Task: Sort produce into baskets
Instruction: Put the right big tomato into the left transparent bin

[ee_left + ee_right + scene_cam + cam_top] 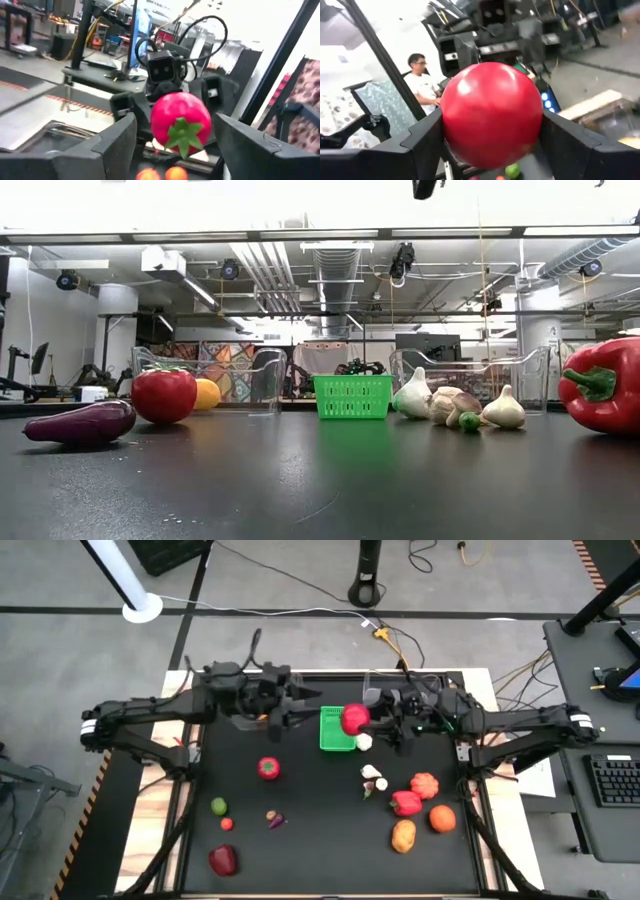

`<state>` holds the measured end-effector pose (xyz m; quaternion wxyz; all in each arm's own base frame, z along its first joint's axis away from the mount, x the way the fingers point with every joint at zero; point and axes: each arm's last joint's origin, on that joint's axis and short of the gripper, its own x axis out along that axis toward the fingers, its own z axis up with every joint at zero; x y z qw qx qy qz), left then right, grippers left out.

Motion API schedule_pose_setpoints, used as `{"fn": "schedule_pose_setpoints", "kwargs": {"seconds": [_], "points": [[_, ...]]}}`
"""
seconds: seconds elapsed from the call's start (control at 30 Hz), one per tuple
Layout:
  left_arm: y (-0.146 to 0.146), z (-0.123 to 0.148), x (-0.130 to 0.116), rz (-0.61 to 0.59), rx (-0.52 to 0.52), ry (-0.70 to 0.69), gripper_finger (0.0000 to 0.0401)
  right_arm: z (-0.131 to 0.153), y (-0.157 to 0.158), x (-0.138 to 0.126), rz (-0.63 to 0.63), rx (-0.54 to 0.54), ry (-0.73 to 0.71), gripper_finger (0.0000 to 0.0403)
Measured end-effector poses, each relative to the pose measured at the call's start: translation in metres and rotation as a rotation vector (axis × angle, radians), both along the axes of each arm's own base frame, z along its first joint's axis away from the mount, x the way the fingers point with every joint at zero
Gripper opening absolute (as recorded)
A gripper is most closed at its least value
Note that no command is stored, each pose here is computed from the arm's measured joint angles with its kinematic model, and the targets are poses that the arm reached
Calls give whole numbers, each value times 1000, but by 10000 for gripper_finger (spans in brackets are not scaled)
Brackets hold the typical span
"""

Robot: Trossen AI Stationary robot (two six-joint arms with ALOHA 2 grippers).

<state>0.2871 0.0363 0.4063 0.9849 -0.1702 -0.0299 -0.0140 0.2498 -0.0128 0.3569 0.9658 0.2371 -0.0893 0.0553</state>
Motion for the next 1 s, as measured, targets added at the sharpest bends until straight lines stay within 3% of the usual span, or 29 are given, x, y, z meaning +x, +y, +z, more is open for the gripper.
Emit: {"fn": "schedule_pose_setpoints", "kwargs": {"seconds": [0.3, 0.43, 1.0], "points": [[-1, -14, 25, 2, -49, -20, 326, 3, 0, 2, 3, -41, -11, 278], [-9, -17, 31, -23, 33, -37, 350, 4, 0, 1, 3, -41, -14, 279], [-13, -38, 58, -81, 11, -42, 356, 3, 0, 1, 3, -31, -4, 280]]}}
